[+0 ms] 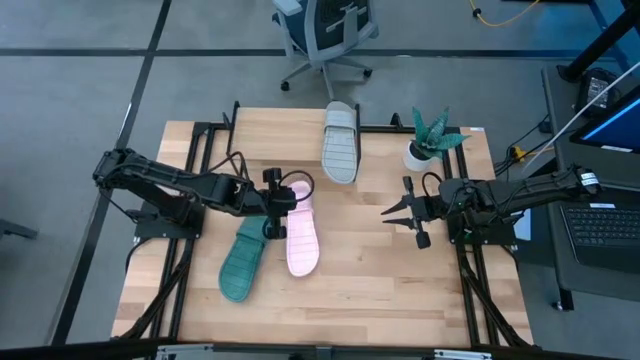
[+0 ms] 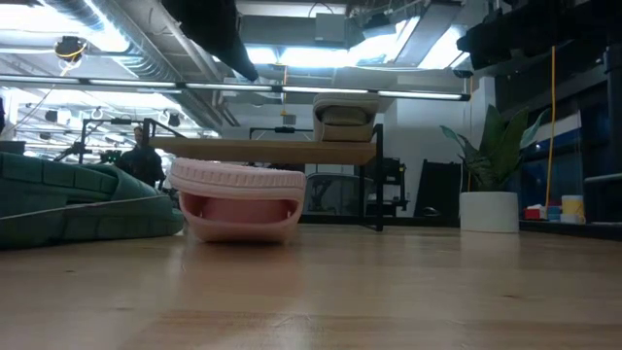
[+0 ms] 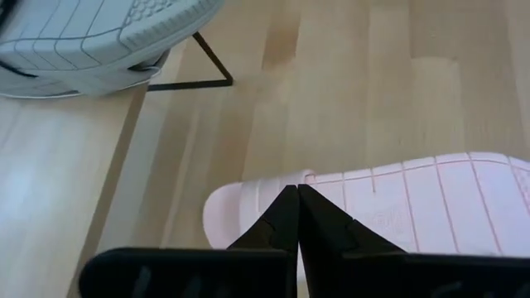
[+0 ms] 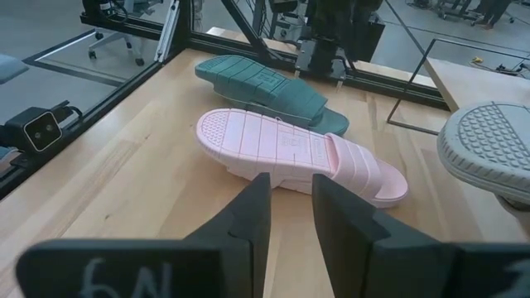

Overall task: Pick and place slippers onto the shelf
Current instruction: Put the pair of pink slippers on the shelf

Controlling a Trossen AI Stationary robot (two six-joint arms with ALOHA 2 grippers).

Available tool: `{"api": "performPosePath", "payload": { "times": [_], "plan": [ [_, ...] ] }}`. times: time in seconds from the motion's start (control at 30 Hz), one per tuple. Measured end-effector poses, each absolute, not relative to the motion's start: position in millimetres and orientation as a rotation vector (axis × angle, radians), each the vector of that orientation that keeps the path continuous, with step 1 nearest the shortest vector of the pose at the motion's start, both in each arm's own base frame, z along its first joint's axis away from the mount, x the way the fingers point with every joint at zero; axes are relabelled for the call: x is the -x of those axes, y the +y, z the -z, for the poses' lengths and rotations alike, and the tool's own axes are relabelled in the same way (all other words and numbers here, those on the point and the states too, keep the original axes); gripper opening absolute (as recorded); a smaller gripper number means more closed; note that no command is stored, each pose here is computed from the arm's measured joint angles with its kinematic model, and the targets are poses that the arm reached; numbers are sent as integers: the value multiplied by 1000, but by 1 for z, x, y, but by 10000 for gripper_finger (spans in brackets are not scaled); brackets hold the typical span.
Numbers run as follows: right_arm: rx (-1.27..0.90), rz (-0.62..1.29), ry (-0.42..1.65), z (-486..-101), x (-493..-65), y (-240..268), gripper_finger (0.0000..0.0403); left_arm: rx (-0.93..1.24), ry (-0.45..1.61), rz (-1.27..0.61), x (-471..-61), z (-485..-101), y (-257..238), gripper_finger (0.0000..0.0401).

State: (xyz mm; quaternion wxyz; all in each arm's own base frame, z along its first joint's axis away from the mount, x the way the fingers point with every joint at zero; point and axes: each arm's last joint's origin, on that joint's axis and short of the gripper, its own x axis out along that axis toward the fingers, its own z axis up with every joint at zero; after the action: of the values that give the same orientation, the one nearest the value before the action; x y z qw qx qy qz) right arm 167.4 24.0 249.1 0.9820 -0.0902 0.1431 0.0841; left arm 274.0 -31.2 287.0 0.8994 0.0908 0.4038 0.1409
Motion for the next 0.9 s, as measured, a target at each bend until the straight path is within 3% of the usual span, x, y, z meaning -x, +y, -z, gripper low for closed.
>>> {"api": "performPosePath", "payload": {
  "times": [0.2, 0.6, 0.9],
  "plan": [
    [181, -169, 288, -249, -167, 24, 92, -179, 856, -245, -273, -286, -31, 13],
    [181, -169, 288, -249, -167, 24, 92, -160, 844, -240, -274, -287, -32, 179],
    [182, -170, 298, -248, -167, 24, 92, -137, 844, -272, -279, -281, -35, 226]
  ]
}}
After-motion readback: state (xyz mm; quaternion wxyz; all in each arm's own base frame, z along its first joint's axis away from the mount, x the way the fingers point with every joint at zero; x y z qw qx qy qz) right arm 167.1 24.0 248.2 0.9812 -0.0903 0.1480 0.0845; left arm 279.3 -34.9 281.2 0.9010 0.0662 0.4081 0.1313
